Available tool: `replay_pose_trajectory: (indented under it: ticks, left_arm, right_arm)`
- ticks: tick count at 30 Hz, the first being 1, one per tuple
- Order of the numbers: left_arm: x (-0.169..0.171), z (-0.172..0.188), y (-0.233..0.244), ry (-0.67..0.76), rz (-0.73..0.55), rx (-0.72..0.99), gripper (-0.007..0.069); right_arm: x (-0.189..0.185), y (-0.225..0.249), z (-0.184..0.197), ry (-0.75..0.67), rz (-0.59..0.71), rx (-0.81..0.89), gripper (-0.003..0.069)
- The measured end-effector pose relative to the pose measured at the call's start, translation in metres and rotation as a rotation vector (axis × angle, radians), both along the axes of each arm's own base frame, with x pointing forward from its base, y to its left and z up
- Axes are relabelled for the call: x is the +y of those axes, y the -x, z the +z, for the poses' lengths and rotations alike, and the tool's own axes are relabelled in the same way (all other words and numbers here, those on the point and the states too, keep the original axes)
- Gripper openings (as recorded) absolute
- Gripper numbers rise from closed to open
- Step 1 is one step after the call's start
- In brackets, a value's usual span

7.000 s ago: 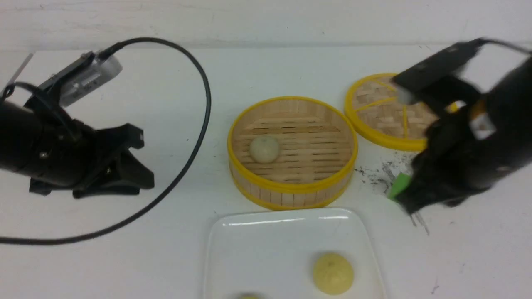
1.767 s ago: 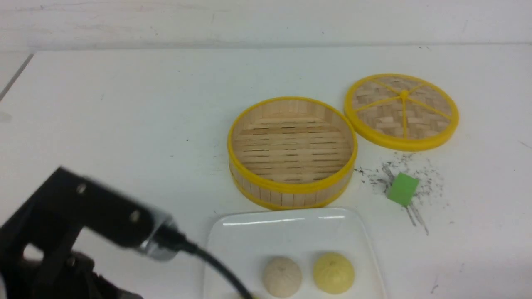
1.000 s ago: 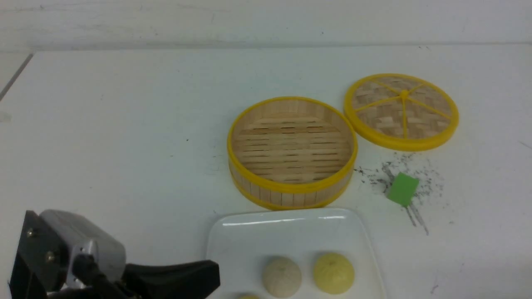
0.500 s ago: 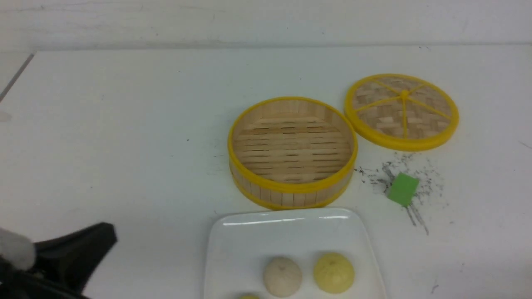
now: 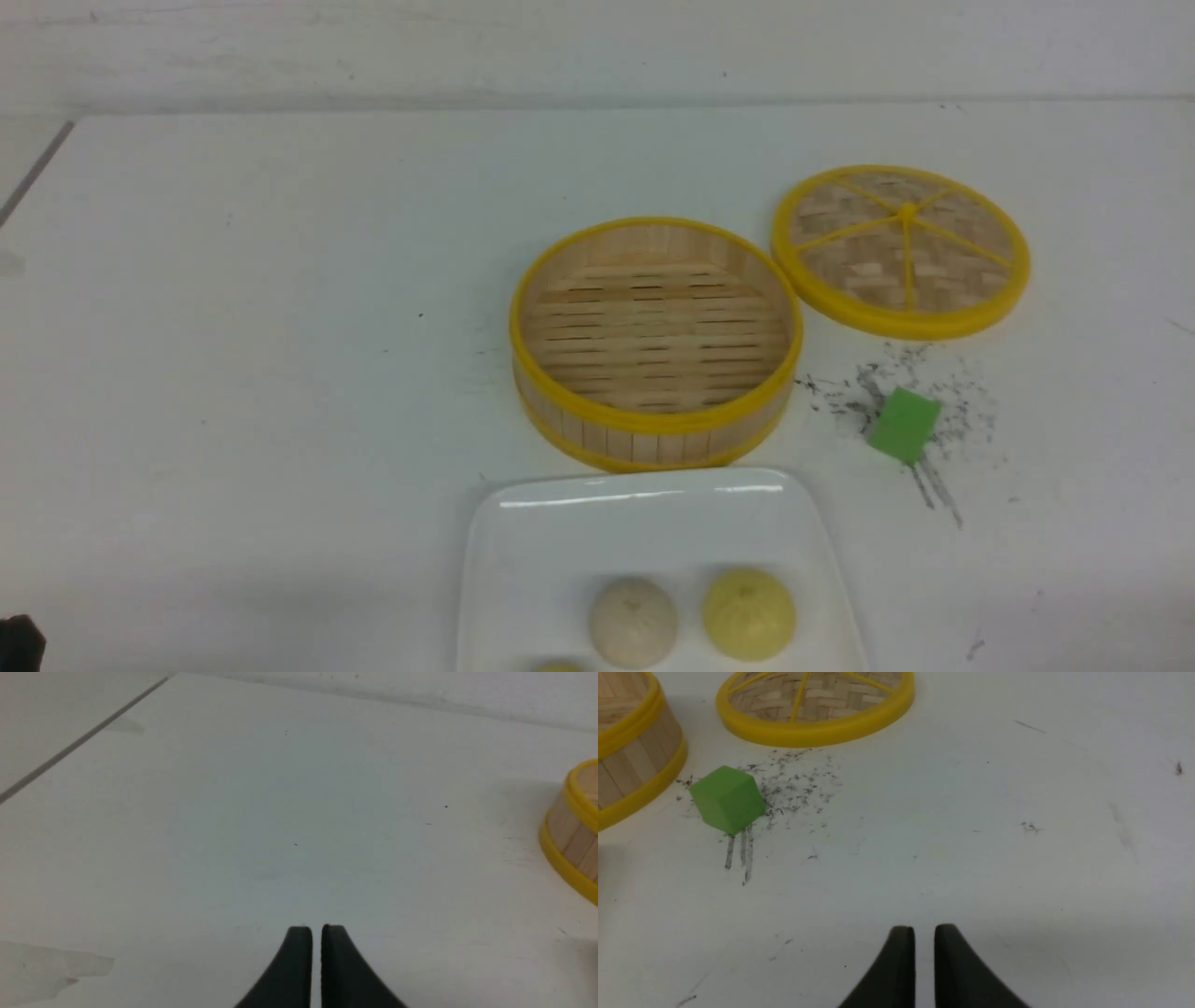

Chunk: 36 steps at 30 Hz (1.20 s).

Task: Put the steamed buns into the plate on the white tablecloth.

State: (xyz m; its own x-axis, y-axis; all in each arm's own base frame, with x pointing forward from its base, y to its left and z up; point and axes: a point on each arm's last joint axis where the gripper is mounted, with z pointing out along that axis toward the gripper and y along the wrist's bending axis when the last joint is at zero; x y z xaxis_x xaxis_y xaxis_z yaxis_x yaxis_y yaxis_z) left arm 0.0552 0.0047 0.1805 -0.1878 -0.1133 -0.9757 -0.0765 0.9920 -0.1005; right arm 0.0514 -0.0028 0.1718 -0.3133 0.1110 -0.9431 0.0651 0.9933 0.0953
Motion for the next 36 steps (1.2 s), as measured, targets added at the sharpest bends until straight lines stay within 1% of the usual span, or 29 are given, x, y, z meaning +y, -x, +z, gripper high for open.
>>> replay_pose_trajectory:
  ticks: [3, 4, 12, 36]
  left_arm:
    - [0.0008, -0.0043, 0.0013, 0.001, 0.009, 0.047, 0.0065]
    - [0.0014, -0.0079, 0.0023, 0.002, 0.016, 0.088, 0.0065]
    - [-0.0022, -0.0084, 0.0023, -0.005, -0.053, 0.095, 0.0072]
    - [-0.0023, -0.0084, 0.0023, -0.006, -0.055, 0.097, 0.0076]
  right_arm:
    - [0.0000, 0.0000, 0.0000, 0.000, 0.000, 0.000, 0.0090]
    - [0.0000, 0.0000, 0.0000, 0.000, 0.000, 0.000, 0.0094]
    - [0.0000, 0.0000, 0.0000, 0.000, 0.000, 0.000, 0.0101]
    - [0.0000, 0.0000, 0.0000, 0.000, 0.000, 0.000, 0.0132]
